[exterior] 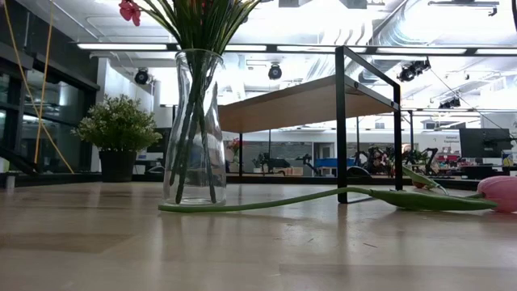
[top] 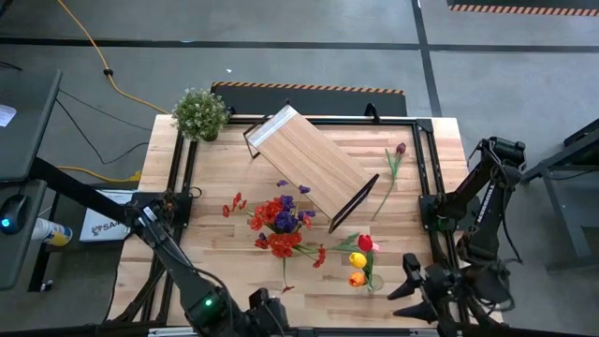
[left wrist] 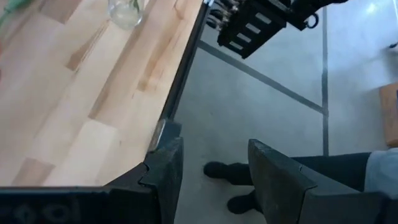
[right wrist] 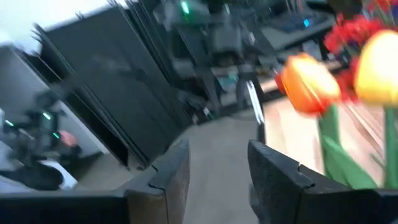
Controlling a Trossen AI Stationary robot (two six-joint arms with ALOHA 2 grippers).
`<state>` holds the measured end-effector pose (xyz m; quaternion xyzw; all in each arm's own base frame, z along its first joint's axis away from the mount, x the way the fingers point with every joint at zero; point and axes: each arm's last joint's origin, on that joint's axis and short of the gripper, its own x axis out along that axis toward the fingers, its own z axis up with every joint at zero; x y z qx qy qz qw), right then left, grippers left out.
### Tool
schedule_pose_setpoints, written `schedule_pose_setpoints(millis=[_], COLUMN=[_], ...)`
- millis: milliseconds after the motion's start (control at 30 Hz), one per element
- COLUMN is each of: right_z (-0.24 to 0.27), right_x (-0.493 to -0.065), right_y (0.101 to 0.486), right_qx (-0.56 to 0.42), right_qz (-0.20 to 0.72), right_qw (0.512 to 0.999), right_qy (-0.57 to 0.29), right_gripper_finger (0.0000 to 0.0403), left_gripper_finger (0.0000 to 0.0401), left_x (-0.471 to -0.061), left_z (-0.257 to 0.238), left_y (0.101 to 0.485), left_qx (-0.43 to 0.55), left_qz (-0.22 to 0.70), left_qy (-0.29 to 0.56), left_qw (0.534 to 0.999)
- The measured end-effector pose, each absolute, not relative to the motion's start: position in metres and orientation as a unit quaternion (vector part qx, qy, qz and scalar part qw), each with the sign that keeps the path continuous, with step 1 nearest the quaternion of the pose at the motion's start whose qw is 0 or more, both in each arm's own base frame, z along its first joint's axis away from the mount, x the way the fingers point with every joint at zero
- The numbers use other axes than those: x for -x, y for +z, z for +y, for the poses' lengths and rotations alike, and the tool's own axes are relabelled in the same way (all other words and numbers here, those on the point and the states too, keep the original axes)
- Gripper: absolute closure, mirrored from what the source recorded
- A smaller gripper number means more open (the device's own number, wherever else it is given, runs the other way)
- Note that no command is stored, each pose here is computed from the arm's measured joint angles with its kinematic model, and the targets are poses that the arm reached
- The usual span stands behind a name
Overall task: Pick and place flowers into a vace then onto a shelf
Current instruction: Put the pink tulip into the right transparent vase
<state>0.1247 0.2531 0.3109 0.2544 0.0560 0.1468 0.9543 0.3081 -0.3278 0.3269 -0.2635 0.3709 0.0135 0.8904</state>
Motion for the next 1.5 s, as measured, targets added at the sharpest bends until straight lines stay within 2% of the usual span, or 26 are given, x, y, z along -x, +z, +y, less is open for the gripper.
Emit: schedule_pose_setpoints(millis=[333,533,900,1100,1200,1333,1500], right_z=[0.252,0.247,0.229,0.219,0.212,0.197,0.172], right_x=[-0.121,-0.116,-0.107,-0.096,-0.090,-0.083,-0.072], right_y=[0.346,0.365,0.388,0.401,0.405,0.409,0.415], right_qx=[-0.275,-0.247,-0.200,-0.144,-0.110,-0.074,-0.068], right_qz=[-0.070,-0.168,-0.318,-0.371,-0.350,-0.268,-0.170], right_qw=[0.930,0.911,0.893,0.874,0.898,0.948,0.981], right_qy=[0.235,0.284,0.247,0.278,0.244,0.156,0.060], right_gripper_finger=[0.0256,0.0252,0.0264,0.0265,0.0265,0.0265,0.0265], left_gripper_finger=[0.0190,0.0190,0.0190,0.0190,0.0190,0.0190,0.0190], left_x=[-0.299,-0.299,-0.300,-0.304,-0.305,-0.306,-0.307], left_z=[-0.350,-0.363,-0.376,-0.381,-0.385,-0.389,-0.391], left_y=[0.306,0.287,0.268,0.247,0.233,0.220,0.214], left_qx=[0.273,0.287,0.363,0.408,0.426,0.455,0.474], left_qz=[0.381,0.381,0.350,0.357,0.371,0.395,0.402], left_qy=[0.020,0.037,0.093,0.128,0.142,0.154,0.164], left_qw=[0.883,0.878,0.859,0.831,0.813,0.783,0.766])
